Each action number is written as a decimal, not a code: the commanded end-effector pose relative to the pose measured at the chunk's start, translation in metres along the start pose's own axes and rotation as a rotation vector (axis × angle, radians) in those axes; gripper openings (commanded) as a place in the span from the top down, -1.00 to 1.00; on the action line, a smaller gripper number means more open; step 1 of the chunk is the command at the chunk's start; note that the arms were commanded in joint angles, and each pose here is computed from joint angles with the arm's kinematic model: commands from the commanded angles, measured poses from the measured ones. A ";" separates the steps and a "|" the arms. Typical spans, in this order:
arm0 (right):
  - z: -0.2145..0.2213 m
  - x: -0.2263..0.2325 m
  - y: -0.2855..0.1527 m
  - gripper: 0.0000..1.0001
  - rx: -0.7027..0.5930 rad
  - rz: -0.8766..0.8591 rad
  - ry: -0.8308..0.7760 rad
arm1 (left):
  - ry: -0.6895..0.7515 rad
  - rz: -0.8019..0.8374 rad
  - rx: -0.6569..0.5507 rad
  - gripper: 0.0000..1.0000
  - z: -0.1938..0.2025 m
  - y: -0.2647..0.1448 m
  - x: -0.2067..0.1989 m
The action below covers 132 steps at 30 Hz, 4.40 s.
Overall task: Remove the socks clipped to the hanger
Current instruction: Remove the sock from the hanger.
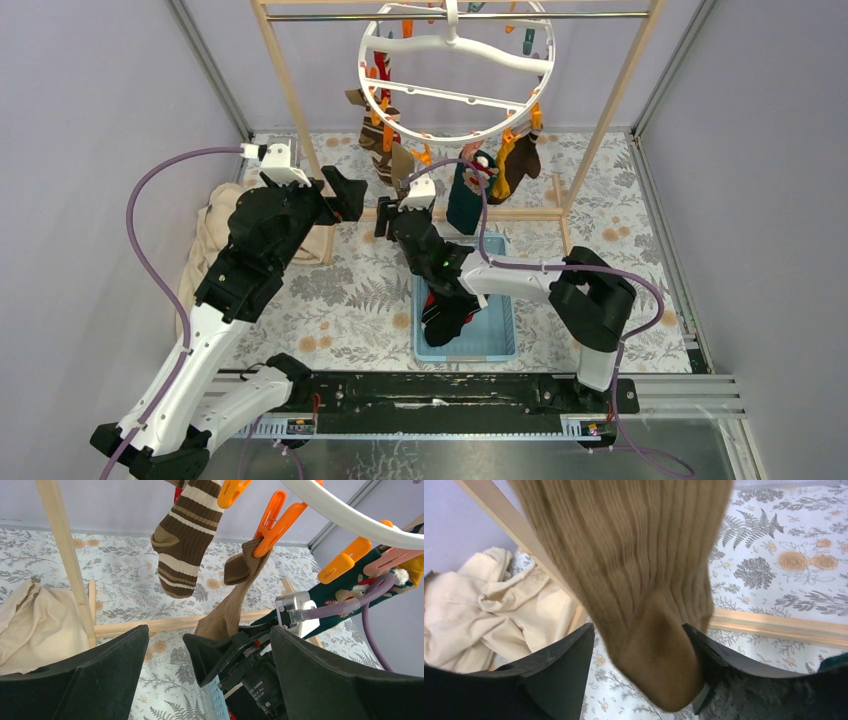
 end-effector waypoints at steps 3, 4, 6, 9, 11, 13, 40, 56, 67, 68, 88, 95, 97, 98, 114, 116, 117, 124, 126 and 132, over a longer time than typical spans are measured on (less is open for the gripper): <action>-0.042 -0.004 0.010 -0.18 -0.093 0.077 0.104 | 0.008 0.004 -0.040 -0.97 -0.013 -0.005 -0.004; -0.042 -0.007 0.010 -0.02 -0.091 0.076 0.104 | 0.009 0.002 -0.041 -0.97 -0.013 -0.005 -0.003; -0.043 -0.010 0.008 0.34 -0.090 0.058 0.099 | 0.011 0.002 -0.042 -0.97 -0.013 -0.006 -0.003; -0.049 -0.011 0.000 0.70 -0.090 0.007 0.078 | 0.014 -0.001 -0.039 -0.97 -0.012 -0.005 -0.002; -0.056 -0.009 -0.008 0.87 -0.092 -0.054 0.067 | 0.017 -0.001 -0.041 -0.97 -0.012 -0.004 -0.003; -0.061 -0.006 -0.017 1.00 -0.082 -0.115 0.055 | 0.021 0.003 -0.040 -0.97 -0.012 -0.004 -0.003; -0.119 -0.026 -0.153 1.00 0.057 -0.592 0.057 | -0.020 0.401 0.023 -0.97 -0.029 -0.010 -0.069; -0.113 -0.044 -0.159 1.00 0.132 -0.508 0.024 | -0.018 0.397 0.093 -0.97 -0.033 -0.011 -0.076; -0.113 -0.060 -0.166 1.00 0.147 -0.476 0.065 | -0.051 0.392 0.118 -0.97 -0.022 -0.007 -0.073; -0.112 -0.060 -0.167 1.00 0.145 -0.478 0.069 | -0.056 0.387 0.126 -0.97 -0.019 -0.004 -0.072; -0.101 -0.064 -0.171 1.00 0.174 -0.511 0.076 | -0.182 0.537 0.081 -0.97 -0.012 0.039 -0.094; -0.099 -0.063 -0.170 1.00 0.174 -0.515 0.078 | -0.176 0.531 0.049 -0.97 -0.008 0.056 -0.091; -0.099 -0.062 -0.170 1.00 0.175 -0.521 0.079 | -0.172 0.533 0.044 -0.95 -0.007 0.060 -0.091; -0.099 -0.062 -0.169 1.00 0.177 -0.521 0.078 | -0.170 0.534 0.042 -0.93 -0.006 0.062 -0.091; -0.094 -0.055 -0.163 1.00 0.208 -0.537 0.071 | -0.171 0.572 0.039 -0.84 -0.009 0.066 -0.098; -0.092 -0.054 -0.164 1.00 0.214 -0.542 0.074 | -0.166 0.568 0.033 -0.85 -0.010 0.065 -0.098; -0.092 -0.054 -0.164 1.00 0.216 -0.544 0.075 | -0.166 0.564 0.029 -0.85 -0.010 0.064 -0.097; -0.088 -0.052 -0.164 1.00 0.213 -0.557 0.100 | -0.171 0.559 0.025 -0.85 -0.007 0.070 -0.095; -0.086 -0.049 -0.164 1.00 0.224 -0.577 0.102 | -0.174 0.560 0.021 -0.83 -0.006 0.071 -0.095; -0.085 -0.050 -0.165 1.00 0.229 -0.576 0.099 | -0.182 0.573 0.017 -0.69 -0.004 0.073 -0.095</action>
Point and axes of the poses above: each gripper's point midway between its finger pads, its own y axis out along the fingers, its own x axis along the line the jaws close on, z = x × y, the point moved 5 cm from there along -y, back along the fingers, and after that the axes turned 11 degrees about -y, right-handed, at the moved point
